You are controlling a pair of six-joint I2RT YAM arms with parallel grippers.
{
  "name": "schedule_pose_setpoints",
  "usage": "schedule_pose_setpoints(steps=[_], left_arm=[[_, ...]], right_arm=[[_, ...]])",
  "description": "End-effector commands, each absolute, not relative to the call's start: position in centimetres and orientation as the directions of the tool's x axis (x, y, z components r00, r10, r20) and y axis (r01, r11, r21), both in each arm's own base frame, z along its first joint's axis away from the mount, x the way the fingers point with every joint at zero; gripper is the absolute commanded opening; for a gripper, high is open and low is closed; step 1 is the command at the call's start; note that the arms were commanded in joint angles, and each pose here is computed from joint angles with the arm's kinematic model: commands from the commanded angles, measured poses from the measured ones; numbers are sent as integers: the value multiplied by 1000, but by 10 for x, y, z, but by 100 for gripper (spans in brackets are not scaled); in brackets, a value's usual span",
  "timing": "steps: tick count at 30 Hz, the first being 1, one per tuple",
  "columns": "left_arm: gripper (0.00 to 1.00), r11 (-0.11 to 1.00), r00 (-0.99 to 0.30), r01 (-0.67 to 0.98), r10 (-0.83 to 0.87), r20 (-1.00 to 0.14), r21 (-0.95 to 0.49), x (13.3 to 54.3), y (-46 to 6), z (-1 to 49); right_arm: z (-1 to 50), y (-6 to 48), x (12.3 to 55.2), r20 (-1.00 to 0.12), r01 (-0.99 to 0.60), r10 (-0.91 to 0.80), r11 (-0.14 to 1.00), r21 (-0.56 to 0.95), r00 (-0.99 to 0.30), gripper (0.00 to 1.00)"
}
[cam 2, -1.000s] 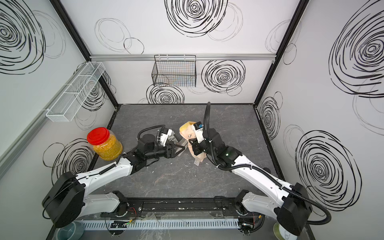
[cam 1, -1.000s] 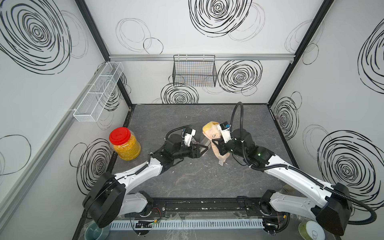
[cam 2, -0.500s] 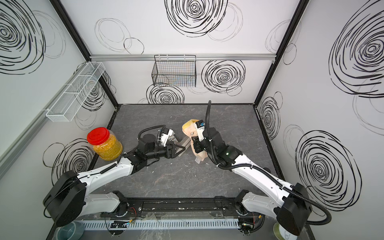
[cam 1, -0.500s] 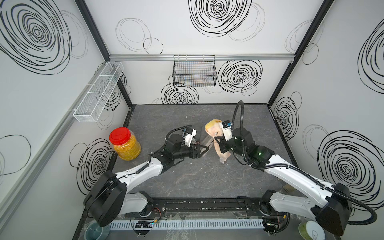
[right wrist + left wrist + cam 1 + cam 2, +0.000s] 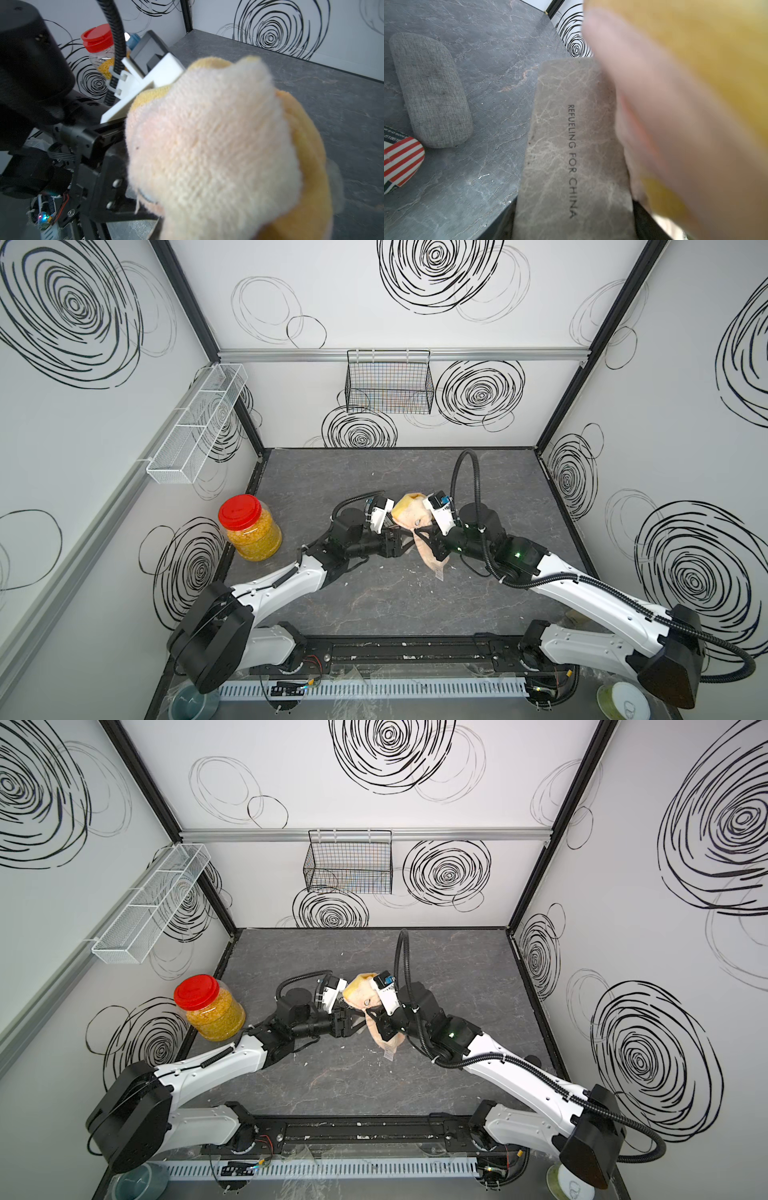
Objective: Wipe the eyeglass case
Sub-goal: Wipe the dirt from the eyeglass case.
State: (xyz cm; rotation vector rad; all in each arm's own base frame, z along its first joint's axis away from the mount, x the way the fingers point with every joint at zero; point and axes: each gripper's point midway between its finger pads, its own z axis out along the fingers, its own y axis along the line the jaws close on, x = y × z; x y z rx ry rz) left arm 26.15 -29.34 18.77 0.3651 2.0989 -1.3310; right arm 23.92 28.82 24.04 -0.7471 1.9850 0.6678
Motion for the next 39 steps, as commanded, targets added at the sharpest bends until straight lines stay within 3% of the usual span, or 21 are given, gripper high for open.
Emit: schedule_pose_setpoints(steps=[1,6,10,13,20,22,27,30,32,37,39], left_arm=[[60,360,-660,661,-139,-739,-658,265,-303,241],[60,365,-652,663,-147,-743,-654,262,-299,242],[60,373,-647,662,-154,-747,-650,262,-297,242],[60,375,-649,660,-153,-745,-652,264,-298,241],[60,373,-649,659,-155,-744,-653,266,-299,242],[60,371,-649,660,-157,-744,-653,266,-298,243],[60,373,-643,665,-155,-750,-647,263,-297,245],[61,378,-643,662,-158,-750,-647,263,-295,244],[61,381,-643,661,-157,-749,-647,263,-294,243],[61,385,-641,660,-160,-751,-645,265,-294,243],[60,382,-639,663,-159,-752,-644,265,-295,244]], right_arm=[[230,257,275,-861,-560,-208,822,104,-465,19],[226,221,306,-834,-392,-117,912,125,-539,20],[233,254,281,-843,-580,-188,797,169,-504,20],[238,282,250,-878,-706,-250,697,130,-409,20],[234,299,222,-879,-781,-267,602,170,-396,20],[230,294,231,-877,-744,-257,651,153,-406,19],[225,245,282,-864,-481,-203,875,51,-462,19],[228,231,293,-852,-406,-168,912,57,-496,19],[230,243,286,-849,-477,-191,875,79,-492,19],[241,294,235,-880,-749,-268,648,137,-392,19],[242,302,222,-885,-785,-271,601,151,-378,20]])
